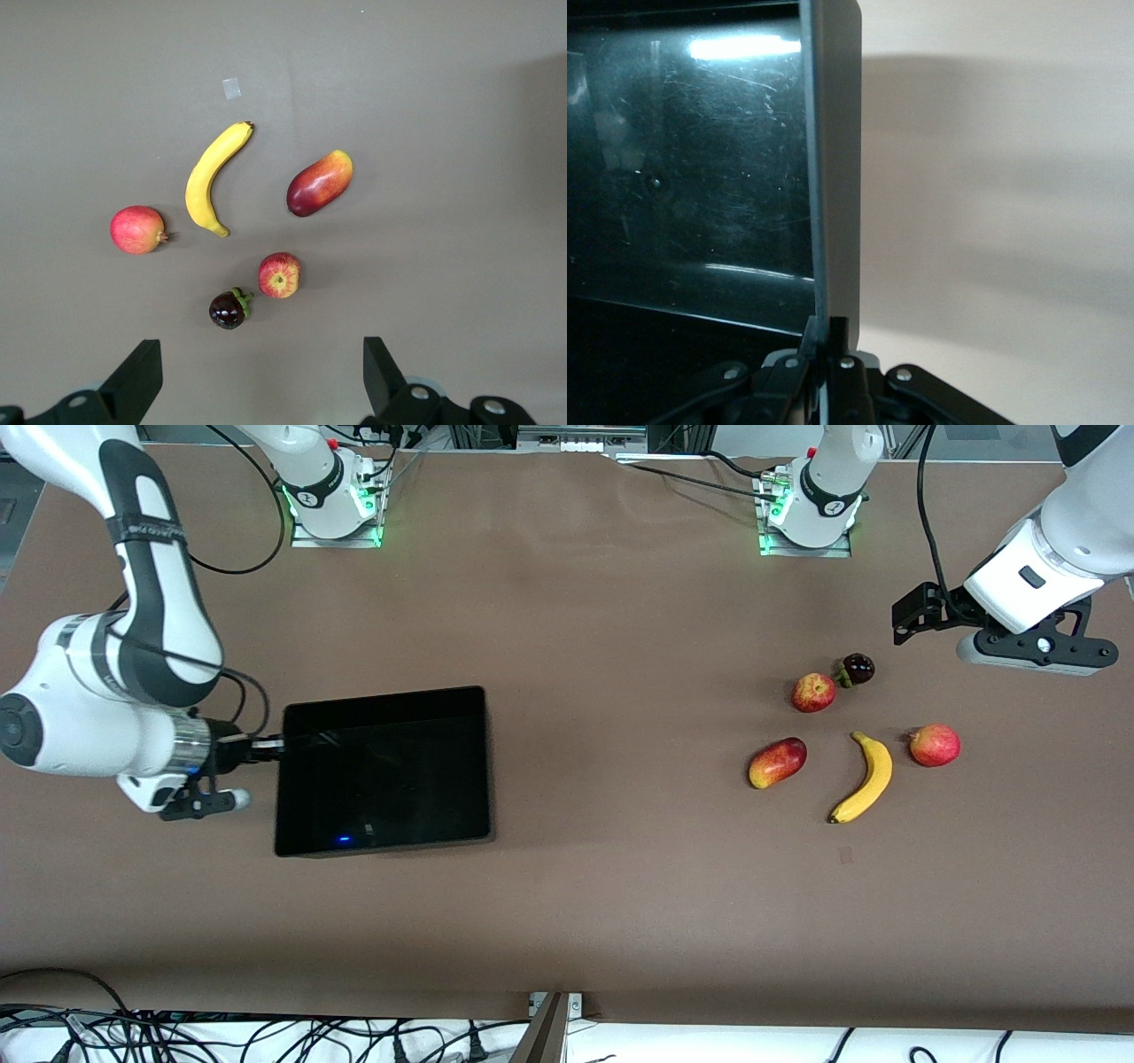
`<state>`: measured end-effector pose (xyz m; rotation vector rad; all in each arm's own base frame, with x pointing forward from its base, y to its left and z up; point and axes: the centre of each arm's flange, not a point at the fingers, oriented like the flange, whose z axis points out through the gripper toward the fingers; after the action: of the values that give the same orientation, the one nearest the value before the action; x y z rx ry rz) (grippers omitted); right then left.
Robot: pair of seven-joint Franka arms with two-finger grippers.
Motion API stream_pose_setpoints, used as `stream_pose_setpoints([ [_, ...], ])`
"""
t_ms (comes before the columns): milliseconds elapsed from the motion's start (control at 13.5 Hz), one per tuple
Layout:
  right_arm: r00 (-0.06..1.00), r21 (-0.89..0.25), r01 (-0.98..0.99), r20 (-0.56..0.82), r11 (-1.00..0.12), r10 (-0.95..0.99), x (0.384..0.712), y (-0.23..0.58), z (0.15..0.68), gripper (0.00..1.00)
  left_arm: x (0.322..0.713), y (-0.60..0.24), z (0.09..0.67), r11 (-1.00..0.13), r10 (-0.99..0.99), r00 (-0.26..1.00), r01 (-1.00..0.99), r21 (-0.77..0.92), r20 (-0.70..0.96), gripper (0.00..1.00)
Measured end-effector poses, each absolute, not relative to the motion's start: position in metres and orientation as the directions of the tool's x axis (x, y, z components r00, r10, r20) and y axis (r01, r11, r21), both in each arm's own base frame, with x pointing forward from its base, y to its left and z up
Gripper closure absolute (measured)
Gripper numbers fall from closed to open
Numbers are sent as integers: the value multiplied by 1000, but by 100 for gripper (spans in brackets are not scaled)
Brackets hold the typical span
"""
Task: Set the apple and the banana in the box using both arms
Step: 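Slide the black box with the right gripper toward the fruit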
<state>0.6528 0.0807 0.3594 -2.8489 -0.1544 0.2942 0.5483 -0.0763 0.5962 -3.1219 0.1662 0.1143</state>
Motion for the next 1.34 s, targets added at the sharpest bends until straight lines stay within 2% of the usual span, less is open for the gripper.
stream_pose_setpoints([
  [297, 967, -278, 19, -239, -960, 89, 630, 214, 353, 94, 548, -76, 597, -994, -105, 992, -106, -9, -74, 0],
  [668, 964, -280, 47, -239, -959, 117, 584, 350, 313, 94, 548, -76, 599, -994, -105, 992, -106, -9, -72, 0],
  [1040, 965, -273, 80, -218, -959, 143, 550, 415, 275, 94, 548, -74, 600, -995, -100, 992, -101, -9, -71, 0],
  [1337, 976, -258, 11, -209, -966, 67, 539, 434, 250, 94, 547, -73, 602, -995, -98, 992, -99, -10, -77, 0],
])
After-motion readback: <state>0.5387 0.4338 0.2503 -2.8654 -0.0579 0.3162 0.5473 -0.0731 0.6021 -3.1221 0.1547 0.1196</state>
